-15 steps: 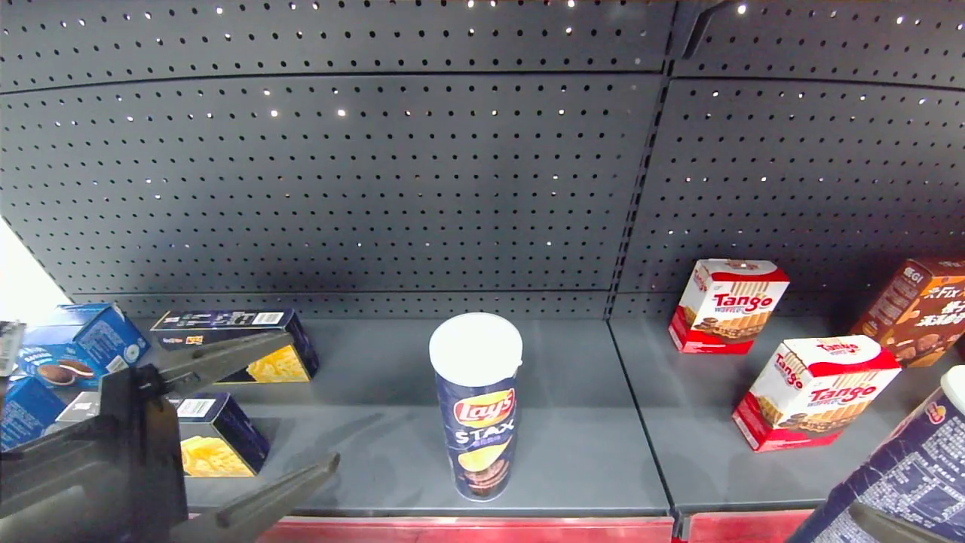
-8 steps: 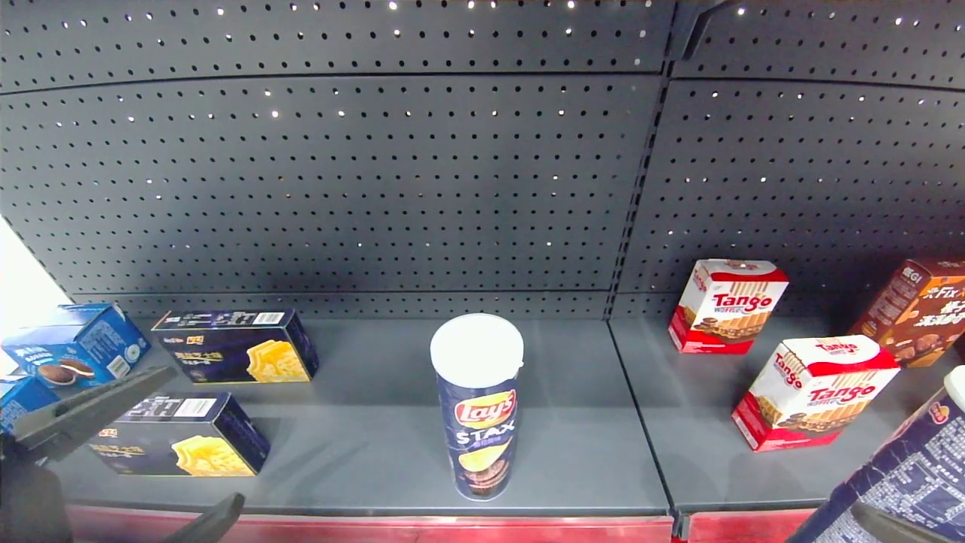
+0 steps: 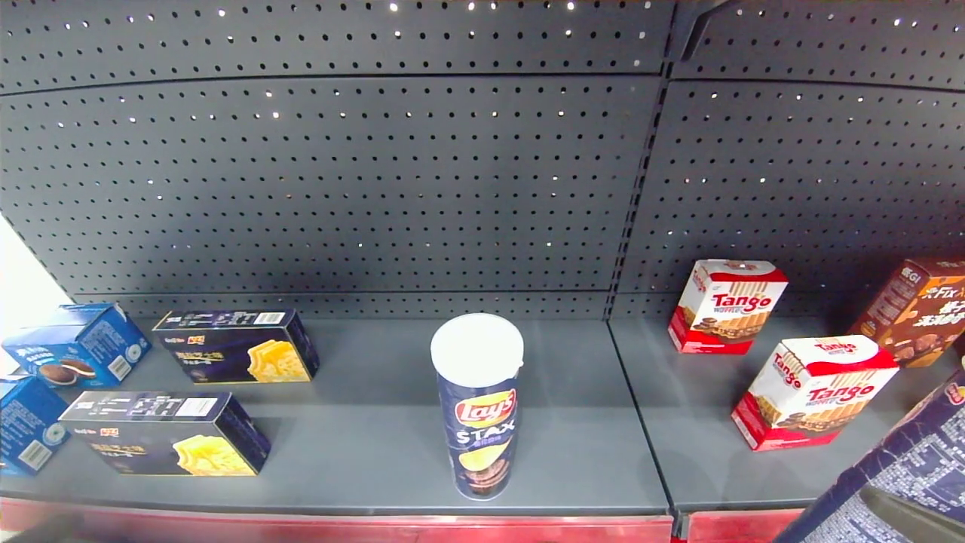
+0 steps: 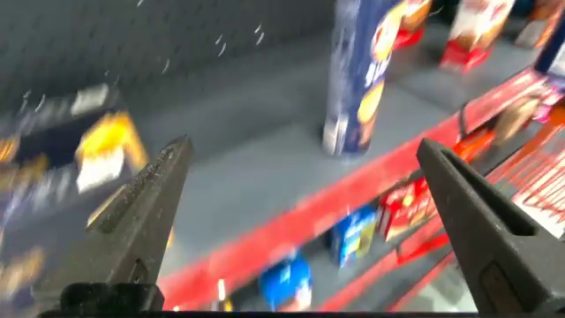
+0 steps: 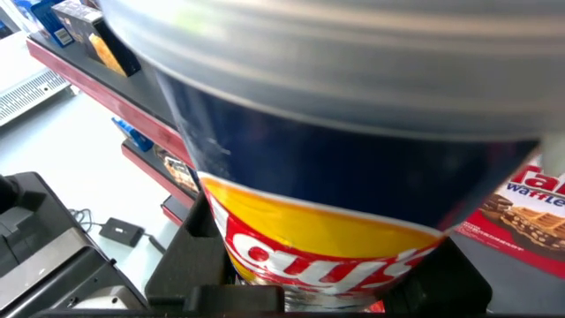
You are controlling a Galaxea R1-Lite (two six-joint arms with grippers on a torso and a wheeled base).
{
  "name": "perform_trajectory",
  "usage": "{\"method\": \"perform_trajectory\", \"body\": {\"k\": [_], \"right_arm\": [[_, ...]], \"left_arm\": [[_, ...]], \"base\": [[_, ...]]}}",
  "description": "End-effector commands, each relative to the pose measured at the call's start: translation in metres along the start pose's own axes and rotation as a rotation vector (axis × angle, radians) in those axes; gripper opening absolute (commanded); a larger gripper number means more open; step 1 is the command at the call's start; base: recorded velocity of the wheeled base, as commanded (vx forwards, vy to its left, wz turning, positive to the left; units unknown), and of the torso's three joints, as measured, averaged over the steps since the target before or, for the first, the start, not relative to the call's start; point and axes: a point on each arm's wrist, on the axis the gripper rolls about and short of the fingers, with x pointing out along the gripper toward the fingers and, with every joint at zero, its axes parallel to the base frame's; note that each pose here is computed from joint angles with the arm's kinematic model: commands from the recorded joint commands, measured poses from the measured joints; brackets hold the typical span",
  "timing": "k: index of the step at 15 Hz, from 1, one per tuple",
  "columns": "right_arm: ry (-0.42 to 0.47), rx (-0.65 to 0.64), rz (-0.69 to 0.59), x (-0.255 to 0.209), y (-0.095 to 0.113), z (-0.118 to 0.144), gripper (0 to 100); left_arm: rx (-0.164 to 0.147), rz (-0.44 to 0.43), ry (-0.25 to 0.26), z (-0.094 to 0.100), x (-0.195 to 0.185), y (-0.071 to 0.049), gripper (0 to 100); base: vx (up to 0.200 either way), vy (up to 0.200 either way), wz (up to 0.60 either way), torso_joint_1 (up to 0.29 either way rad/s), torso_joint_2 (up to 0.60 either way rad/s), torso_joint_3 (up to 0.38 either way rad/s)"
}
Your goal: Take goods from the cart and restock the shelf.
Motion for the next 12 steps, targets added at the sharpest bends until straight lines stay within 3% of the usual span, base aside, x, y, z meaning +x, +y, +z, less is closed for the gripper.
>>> {"method": "perform_trajectory", "body": {"k": [1, 4, 6, 7, 9, 10, 12], "right_arm": [[-0.005, 0.000, -0.001, -0.001, 0.000, 0.001, 0], [-0.013, 0.001, -0.001, -0.003, 0.000, 0.000, 0], [-0.015, 0.001, 0.001, -0.004, 0.000, 0.001, 0], [-0.013, 0.001, -0.001, -0.003, 0.000, 0.001, 0], [-0.018, 0.001, -0.002, -0.003, 0.000, 0.002, 0], [-0.018, 0.001, -0.002, -0.003, 0.000, 0.002, 0], [-0.018, 0.001, -0.002, -0.003, 0.000, 0.002, 0]], "left_arm": [[0.030, 0.109, -0.109, -0.013, -0.049, -0.011, 100], [0.019, 0.149, -0.075, -0.017, -0.048, -0.010, 100], [0.003, 0.144, 0.002, -0.042, -0.039, -0.009, 100], [-0.002, 0.140, 0.014, -0.051, -0.035, -0.008, 100], [-0.007, 0.116, -0.027, -0.050, -0.034, -0.008, 100], [-0.033, 0.114, -0.030, -0.051, -0.034, -0.008, 100], [-0.039, 0.104, -0.031, -0.051, -0.034, -0.008, 100]], "base": [[0.000, 0.000, 0.00, 0.000, 0.00, 0.000], [0.000, 0.000, 0.00, 0.000, 0.00, 0.000], [0.000, 0.000, 0.00, 0.000, 0.00, 0.000], [0.000, 0.000, 0.00, 0.000, 0.00, 0.000], [0.000, 0.000, 0.00, 0.000, 0.00, 0.000], [0.000, 0.000, 0.00, 0.000, 0.00, 0.000], [0.000, 0.000, 0.00, 0.000, 0.00, 0.000]]}}
